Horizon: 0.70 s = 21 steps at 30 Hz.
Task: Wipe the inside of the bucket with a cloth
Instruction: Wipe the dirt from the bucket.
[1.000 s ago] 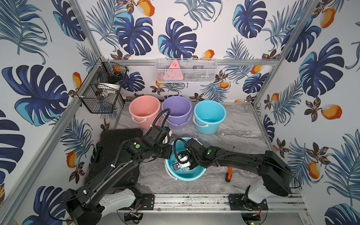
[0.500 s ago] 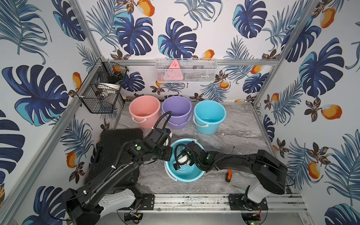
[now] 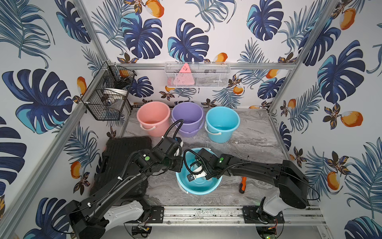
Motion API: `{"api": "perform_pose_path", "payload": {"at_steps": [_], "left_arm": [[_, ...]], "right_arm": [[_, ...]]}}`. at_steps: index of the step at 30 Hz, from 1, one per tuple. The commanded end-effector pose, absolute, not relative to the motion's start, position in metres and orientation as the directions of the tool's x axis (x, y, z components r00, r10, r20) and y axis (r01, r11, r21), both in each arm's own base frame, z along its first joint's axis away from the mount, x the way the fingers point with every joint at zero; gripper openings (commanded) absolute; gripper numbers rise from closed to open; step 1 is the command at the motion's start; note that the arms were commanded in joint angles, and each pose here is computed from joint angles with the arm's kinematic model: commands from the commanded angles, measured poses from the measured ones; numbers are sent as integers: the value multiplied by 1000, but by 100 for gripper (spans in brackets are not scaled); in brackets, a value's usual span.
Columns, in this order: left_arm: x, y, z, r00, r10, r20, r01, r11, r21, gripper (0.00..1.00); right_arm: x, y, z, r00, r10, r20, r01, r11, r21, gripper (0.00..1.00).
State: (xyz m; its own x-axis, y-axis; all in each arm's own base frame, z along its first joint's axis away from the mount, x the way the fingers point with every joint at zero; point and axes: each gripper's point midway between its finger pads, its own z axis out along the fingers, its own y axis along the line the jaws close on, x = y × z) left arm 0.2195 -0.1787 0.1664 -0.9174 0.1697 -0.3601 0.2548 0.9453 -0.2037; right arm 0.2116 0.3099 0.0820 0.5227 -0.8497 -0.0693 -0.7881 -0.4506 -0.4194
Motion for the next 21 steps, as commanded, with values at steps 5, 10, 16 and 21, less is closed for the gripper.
{"api": "perform_pose_path", "payload": {"at_steps": [5,10,16,21], "left_arm": [[230,-176,165,-900,136,-415,224,959,-172,0],[227,-186,157,-905,117,-408,221,951,-216,0],[223,-197,150,-914,112,-390,223,942,-252,0],[222,-204,149,-916,117,-384,231,936,-267,0]], "right_arm": [[106,284,63,432,-854,-290,-866,-482,129,0],[82,319,74,346,-797,-495,-832,-505,231,0],[90,359,82,292,-683,-670,-871,-479,109,0],[131,389,93,288,-614,-735,-946,-301,-118,0]]}}
